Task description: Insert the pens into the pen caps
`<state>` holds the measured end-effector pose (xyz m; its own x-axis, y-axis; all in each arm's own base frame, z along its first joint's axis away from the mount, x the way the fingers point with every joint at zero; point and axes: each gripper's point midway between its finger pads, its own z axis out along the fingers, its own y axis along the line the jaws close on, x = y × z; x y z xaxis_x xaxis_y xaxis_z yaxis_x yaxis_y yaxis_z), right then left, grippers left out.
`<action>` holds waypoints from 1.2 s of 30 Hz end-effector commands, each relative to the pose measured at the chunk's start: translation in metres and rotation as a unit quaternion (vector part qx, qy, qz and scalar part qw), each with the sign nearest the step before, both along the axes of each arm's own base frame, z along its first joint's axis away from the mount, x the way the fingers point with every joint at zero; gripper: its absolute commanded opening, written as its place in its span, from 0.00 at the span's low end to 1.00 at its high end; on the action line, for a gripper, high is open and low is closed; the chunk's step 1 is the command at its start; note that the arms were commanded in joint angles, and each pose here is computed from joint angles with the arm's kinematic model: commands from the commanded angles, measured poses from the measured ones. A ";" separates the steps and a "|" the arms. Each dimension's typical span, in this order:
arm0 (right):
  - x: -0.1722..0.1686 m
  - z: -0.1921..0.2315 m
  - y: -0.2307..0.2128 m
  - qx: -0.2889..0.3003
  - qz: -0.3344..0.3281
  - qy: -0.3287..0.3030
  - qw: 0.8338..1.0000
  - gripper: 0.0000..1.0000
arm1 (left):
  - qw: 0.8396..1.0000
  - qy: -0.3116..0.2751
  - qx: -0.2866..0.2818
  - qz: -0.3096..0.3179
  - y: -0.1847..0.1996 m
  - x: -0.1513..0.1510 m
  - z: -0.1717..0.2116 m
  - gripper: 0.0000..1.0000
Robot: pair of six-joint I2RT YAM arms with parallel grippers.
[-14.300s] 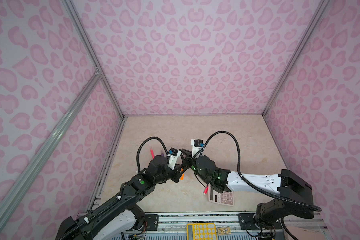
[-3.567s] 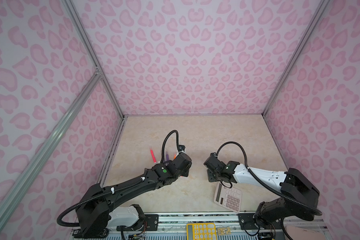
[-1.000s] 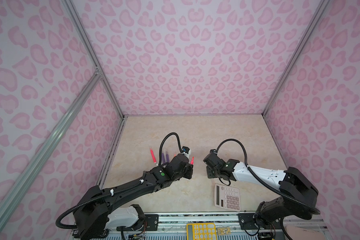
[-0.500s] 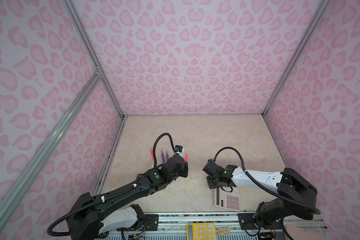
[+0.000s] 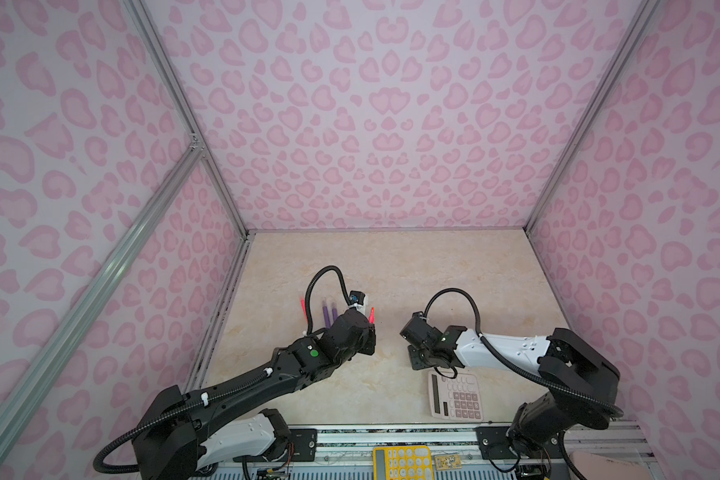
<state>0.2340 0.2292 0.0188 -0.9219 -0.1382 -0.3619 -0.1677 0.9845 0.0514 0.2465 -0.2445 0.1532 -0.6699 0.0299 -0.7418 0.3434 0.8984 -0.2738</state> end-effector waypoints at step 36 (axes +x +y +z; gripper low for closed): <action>0.008 0.195 0.069 0.388 0.019 -0.191 0.901 0.52 | 0.975 0.016 -0.164 -0.151 -0.047 -0.023 0.022 0.03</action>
<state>0.2414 0.2768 0.1922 -0.7195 0.2107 -0.6617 -0.3060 0.7592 0.5744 0.2248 -0.2841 0.1646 -0.7068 0.0025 -0.7074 0.5303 0.6637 -0.5275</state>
